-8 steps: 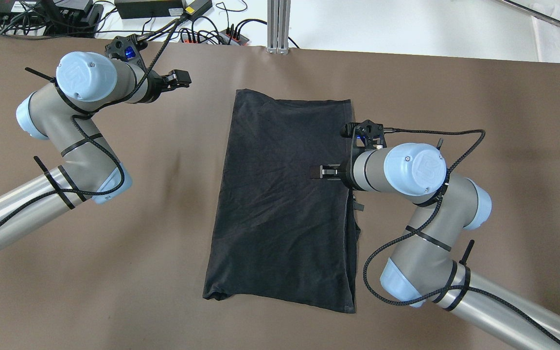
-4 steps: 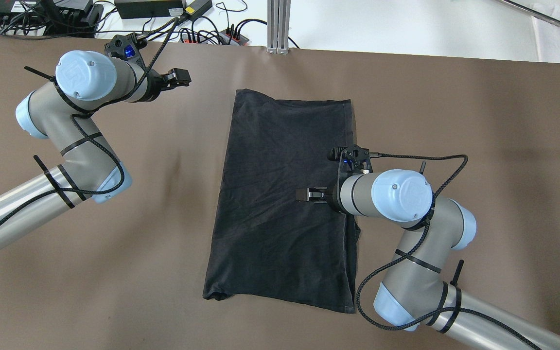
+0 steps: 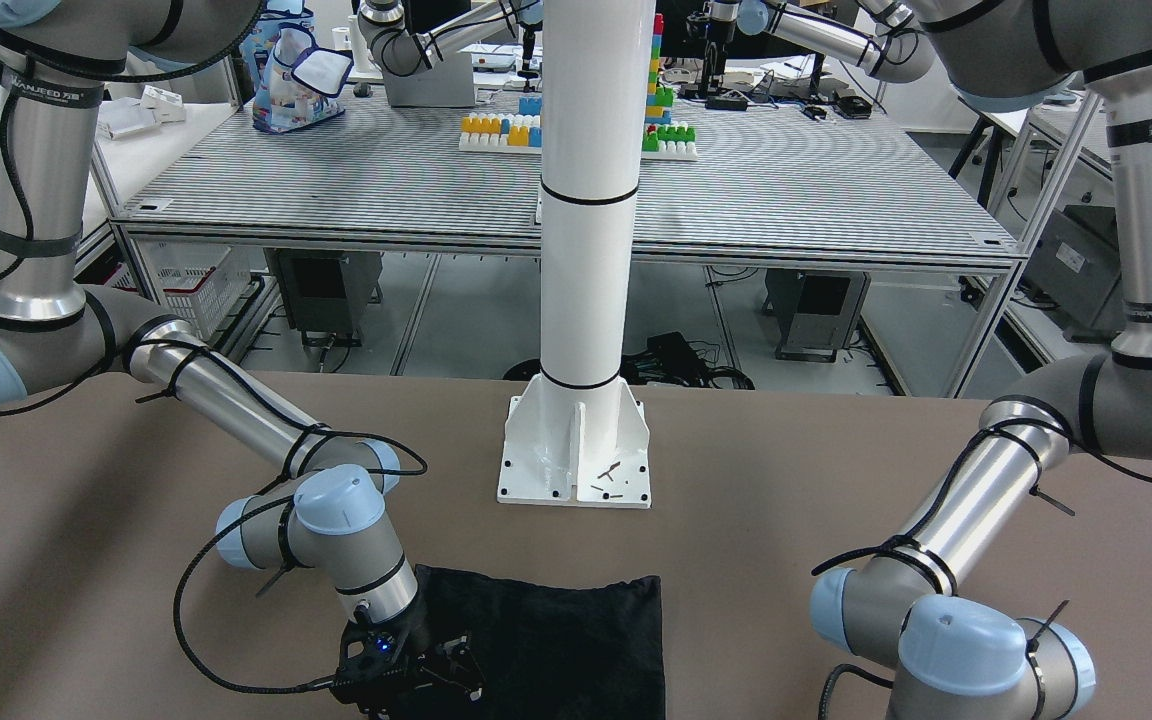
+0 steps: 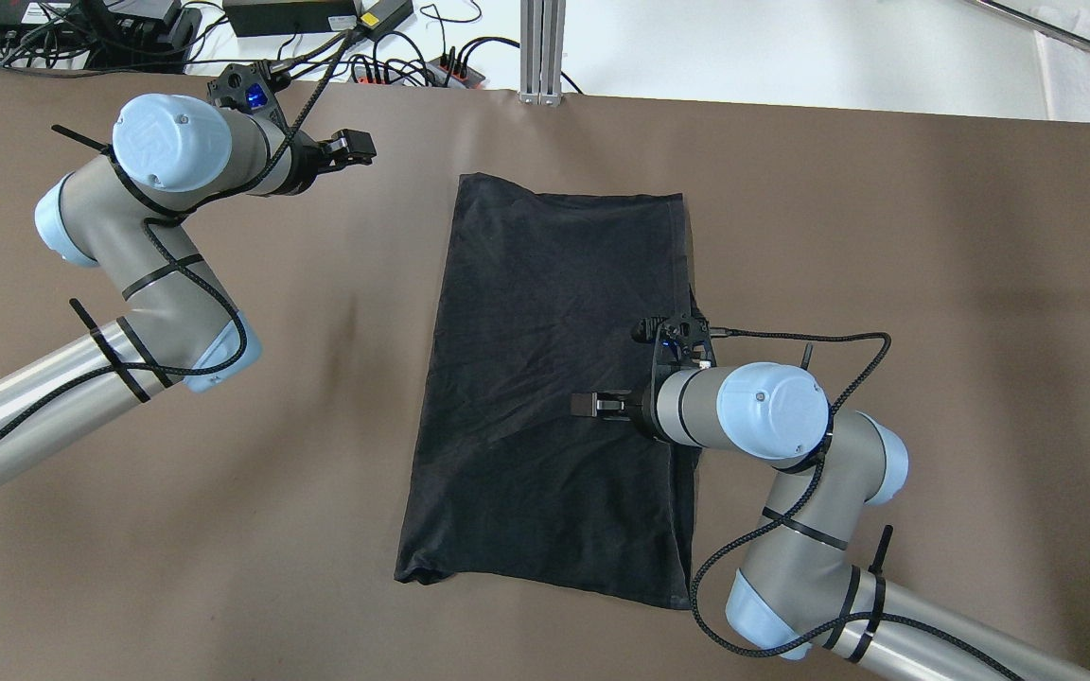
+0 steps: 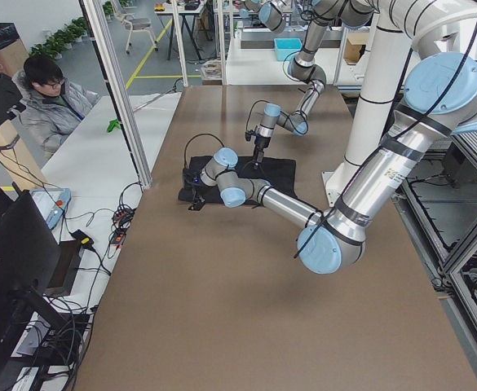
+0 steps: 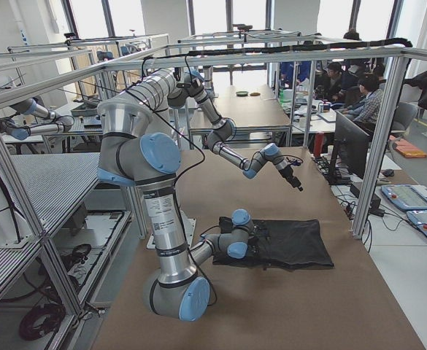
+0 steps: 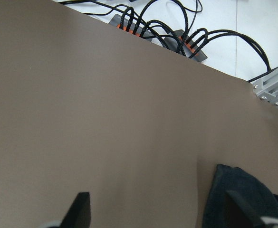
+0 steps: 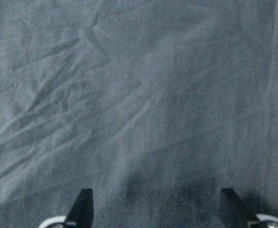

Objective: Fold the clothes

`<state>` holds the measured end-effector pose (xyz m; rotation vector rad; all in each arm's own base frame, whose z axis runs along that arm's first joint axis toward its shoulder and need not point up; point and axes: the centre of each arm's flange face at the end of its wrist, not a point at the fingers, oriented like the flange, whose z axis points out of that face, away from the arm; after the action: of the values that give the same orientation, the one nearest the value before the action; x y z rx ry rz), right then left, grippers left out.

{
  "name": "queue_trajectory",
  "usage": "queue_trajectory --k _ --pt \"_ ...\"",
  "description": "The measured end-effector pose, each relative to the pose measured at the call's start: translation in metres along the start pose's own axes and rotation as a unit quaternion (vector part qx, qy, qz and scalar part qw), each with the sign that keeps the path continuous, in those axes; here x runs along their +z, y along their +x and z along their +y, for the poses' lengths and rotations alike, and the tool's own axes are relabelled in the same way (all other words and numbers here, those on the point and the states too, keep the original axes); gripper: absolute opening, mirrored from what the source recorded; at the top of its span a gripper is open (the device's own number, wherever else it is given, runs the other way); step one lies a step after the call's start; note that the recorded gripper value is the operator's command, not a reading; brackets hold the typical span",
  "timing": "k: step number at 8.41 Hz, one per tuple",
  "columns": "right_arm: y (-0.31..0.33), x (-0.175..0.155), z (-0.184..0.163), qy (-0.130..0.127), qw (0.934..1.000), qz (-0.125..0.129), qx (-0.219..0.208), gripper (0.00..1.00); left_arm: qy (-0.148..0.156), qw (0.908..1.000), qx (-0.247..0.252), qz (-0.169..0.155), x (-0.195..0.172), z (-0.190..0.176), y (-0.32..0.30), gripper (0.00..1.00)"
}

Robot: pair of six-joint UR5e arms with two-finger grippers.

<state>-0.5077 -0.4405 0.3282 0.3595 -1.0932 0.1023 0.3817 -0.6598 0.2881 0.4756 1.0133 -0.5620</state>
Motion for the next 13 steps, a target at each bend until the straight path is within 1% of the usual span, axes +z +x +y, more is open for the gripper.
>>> queue_trajectory --k 2,4,5,8,9,11,12,13 --pt "0.017 0.001 0.005 -0.003 1.0 0.008 0.004 0.94 0.0 1.0 0.0 0.001 0.001 -0.001 0.007 1.0" --pt "0.027 -0.001 0.009 -0.002 1.0 0.001 0.007 0.94 0.001 1.0 0.004 -0.001 0.005 -0.004 0.01 1.0" --pt "0.026 -0.006 0.009 -0.001 0.9999 -0.007 0.015 0.94 0.001 1.0 0.005 -0.004 0.007 -0.005 0.01 1.0" --pt "-0.003 -0.042 0.014 0.002 0.9974 -0.049 0.052 0.94 0.002 1.0 0.006 -0.007 0.01 -0.009 0.009 1.0" --pt "-0.007 -0.047 0.023 -0.005 0.9959 -0.057 0.07 0.94 0.003 1.0 0.006 -0.007 0.01 -0.009 0.009 1.0" --pt "0.0 -0.049 0.046 -0.021 0.9916 -0.059 0.113 0.94 0.004 0.9999 0.006 -0.009 0.011 -0.01 0.008 1.0" --pt "0.01 -0.046 0.062 -0.03 0.9894 -0.062 0.128 0.94 0.005 0.9999 0.006 -0.01 0.012 -0.011 0.007 1.0" --pt "0.018 -0.044 0.078 -0.036 0.9882 -0.066 0.134 0.94 0.005 0.9999 0.006 -0.011 0.012 -0.011 0.007 1.0"
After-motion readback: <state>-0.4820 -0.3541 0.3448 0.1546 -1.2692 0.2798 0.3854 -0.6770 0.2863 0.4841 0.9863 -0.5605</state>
